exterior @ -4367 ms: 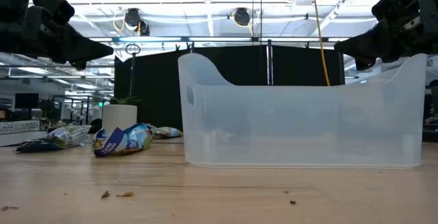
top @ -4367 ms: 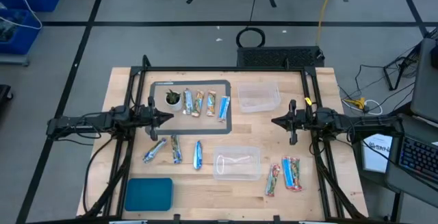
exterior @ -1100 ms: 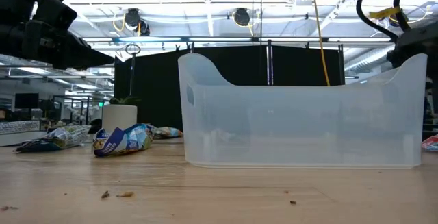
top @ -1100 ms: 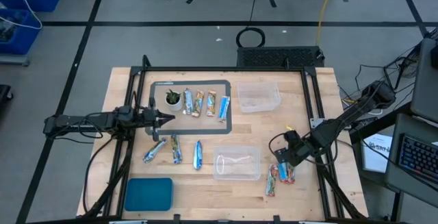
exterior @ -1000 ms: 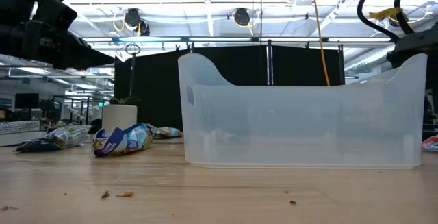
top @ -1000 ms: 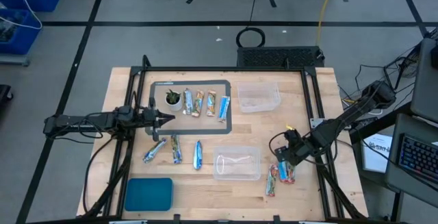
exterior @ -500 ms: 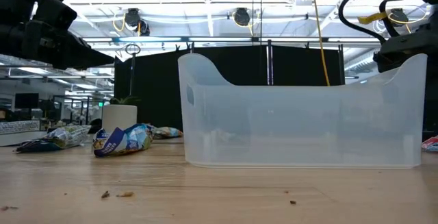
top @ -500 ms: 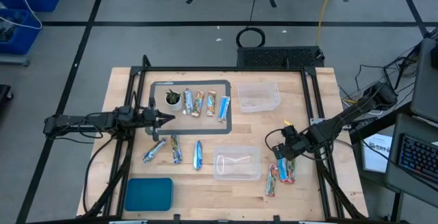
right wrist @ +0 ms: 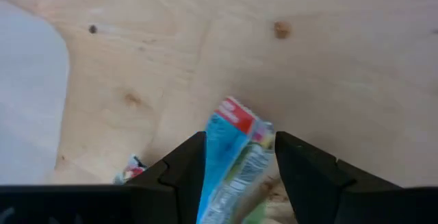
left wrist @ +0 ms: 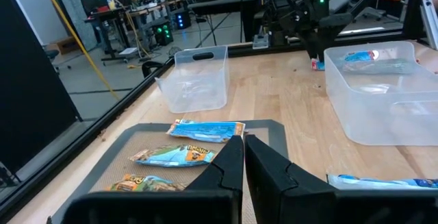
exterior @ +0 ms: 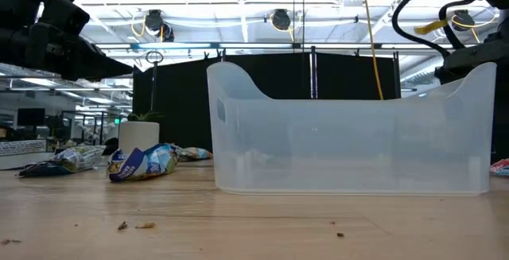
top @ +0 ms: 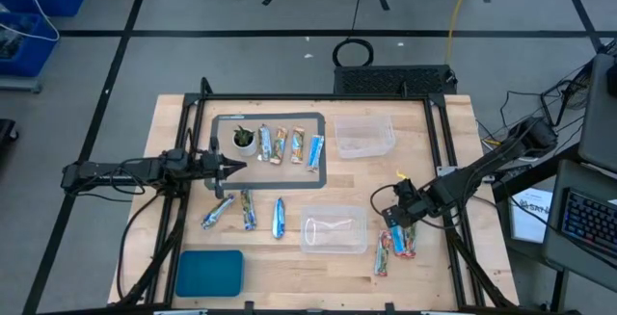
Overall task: Pick and place Granola Bars by type
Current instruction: Put the middle red granola bar into the bottom transparent bin
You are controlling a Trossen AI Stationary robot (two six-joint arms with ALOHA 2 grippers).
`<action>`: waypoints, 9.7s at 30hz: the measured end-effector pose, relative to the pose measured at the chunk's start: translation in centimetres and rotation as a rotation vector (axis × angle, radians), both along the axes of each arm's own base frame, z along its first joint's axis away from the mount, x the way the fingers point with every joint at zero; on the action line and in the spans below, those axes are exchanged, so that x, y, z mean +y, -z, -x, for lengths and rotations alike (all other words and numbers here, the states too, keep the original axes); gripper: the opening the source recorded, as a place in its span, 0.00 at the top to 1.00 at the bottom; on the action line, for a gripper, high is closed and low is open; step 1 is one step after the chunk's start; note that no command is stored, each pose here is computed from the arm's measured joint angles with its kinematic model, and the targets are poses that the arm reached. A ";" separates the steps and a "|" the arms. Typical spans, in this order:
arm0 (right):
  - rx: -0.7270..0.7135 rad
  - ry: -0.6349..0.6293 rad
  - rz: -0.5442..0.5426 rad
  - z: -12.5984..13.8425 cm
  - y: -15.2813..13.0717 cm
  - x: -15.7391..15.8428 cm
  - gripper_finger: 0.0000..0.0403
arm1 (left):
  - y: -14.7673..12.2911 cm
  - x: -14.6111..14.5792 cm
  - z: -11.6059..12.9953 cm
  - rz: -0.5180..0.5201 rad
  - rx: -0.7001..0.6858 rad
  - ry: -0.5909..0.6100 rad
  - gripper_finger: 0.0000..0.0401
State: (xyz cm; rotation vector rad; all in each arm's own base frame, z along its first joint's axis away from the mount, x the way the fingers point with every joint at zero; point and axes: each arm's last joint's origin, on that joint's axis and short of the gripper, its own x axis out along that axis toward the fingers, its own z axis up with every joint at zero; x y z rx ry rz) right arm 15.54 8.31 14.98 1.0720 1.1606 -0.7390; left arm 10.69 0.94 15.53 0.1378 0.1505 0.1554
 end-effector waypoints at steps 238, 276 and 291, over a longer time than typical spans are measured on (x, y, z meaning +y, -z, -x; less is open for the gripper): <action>-0.985 -1.005 0.809 -13.5 -3.8 1.2 1.00 | -0.5 0.0 -0.1 0.005 -0.054 -0.001 0.94; -1.005 -1.060 0.680 -15.3 -1.4 3.0 1.00 | -0.5 0.0 -0.1 0.005 -0.054 -0.001 0.94; -1.036 -1.039 0.697 -15.5 -1.7 2.9 0.81 | -0.5 0.0 -0.1 0.005 -0.055 -0.001 0.94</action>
